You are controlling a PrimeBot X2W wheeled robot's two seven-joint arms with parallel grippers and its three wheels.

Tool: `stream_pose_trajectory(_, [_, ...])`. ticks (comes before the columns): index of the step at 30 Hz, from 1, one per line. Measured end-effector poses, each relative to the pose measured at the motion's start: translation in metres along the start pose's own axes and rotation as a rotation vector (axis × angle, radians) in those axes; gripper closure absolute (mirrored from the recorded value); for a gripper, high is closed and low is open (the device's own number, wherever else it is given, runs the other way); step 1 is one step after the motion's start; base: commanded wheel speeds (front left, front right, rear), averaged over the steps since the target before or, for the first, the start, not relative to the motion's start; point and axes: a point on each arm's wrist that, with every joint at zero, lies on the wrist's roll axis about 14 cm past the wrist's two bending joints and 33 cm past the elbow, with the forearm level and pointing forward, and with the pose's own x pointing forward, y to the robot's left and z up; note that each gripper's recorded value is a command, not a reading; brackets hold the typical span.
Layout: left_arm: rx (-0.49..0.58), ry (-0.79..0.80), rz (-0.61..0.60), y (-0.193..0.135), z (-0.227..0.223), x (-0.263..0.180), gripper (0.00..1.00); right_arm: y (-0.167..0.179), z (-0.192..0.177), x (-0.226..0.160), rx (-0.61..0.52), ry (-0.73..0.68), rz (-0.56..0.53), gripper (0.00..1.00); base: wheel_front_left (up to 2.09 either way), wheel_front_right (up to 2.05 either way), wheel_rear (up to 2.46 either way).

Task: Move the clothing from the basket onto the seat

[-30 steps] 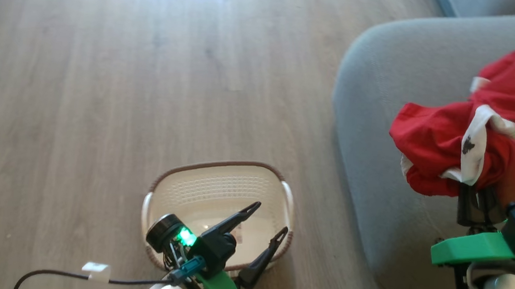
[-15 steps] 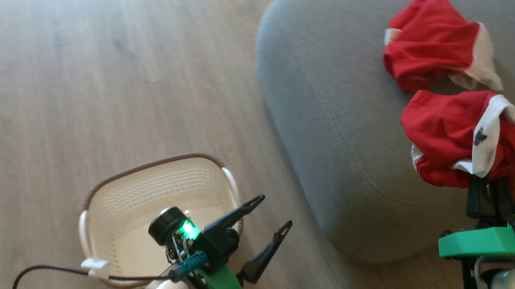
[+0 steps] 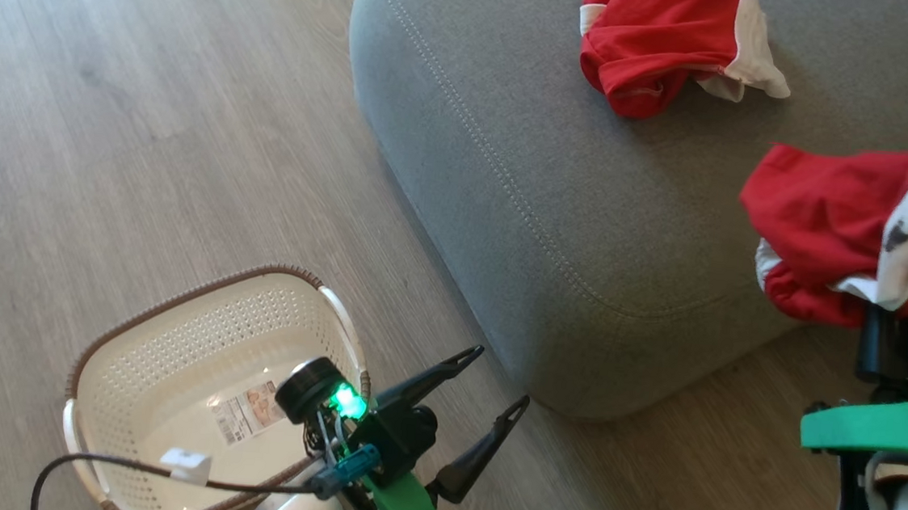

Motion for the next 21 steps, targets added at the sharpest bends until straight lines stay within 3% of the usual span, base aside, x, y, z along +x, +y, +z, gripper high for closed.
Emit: stream_pose_trajectory(21, [-0.028,0.039,-0.048,0.003,-0.022,-0.002,0.0,-0.006,0.001,0.01,-0.038,0.006,-0.026,1.0,0.0,0.0,0.0])
